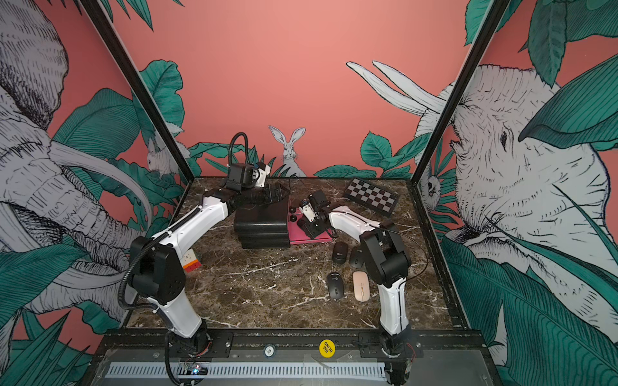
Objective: Take the mice out of the drawer
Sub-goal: Pick up the mouse from the drawer, then place the mouse at the center of the board.
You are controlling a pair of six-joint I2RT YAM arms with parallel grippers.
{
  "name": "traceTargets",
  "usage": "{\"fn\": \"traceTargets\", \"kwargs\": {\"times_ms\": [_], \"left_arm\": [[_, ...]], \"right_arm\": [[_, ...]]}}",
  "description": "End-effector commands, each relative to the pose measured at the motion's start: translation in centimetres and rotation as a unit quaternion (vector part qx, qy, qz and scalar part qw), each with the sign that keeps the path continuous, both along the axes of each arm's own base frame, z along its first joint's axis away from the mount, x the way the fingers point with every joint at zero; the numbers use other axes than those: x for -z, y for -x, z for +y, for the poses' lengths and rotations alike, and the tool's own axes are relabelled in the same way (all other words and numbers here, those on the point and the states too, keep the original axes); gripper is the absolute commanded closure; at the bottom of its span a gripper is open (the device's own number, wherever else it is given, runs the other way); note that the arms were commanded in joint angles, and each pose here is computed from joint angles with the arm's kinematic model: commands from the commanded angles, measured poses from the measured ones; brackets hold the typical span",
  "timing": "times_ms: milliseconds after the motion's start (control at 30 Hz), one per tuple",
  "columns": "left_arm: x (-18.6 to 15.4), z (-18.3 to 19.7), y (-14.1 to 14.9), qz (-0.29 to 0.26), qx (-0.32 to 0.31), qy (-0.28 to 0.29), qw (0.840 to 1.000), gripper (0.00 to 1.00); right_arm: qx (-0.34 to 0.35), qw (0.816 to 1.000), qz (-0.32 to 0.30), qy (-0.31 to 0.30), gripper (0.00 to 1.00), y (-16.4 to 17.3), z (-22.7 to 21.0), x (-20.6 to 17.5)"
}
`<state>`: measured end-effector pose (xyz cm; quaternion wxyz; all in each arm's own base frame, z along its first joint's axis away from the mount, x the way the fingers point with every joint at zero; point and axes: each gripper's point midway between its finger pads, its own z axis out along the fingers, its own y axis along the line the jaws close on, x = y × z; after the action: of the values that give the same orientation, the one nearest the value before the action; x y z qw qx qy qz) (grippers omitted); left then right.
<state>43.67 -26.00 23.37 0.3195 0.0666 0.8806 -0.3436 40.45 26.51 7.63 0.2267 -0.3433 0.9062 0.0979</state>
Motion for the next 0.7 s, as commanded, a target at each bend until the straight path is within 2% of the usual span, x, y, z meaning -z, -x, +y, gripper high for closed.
{"fn": "traceTargets", "kwargs": {"times_ms": [0, 233, 500, 667], "left_arm": [[7.7, 1.3, 2.3, 0.128, -0.020, -0.051, 0.990, 0.07], [7.5, 1.2, 2.0, 0.123, -0.021, -0.045, 0.991, 0.07], [7.1, 0.9, 1.6, 0.112, -0.019, -0.040, 0.993, 0.07], [7.0, 0.8, 1.4, 0.109, -0.018, -0.038, 0.993, 0.07]], "right_arm": [[0.020, 0.999, -0.036, -0.015, 0.44, -0.6, -0.2, -2.7], [0.052, 0.998, -0.045, -0.007, 0.44, -0.6, -1.4, -3.3], [0.169, 0.983, -0.055, -0.042, 0.43, -2.0, -5.7, -4.1], [0.235, 0.969, -0.065, -0.035, 0.43, -1.8, -9.4, -4.1]]}}
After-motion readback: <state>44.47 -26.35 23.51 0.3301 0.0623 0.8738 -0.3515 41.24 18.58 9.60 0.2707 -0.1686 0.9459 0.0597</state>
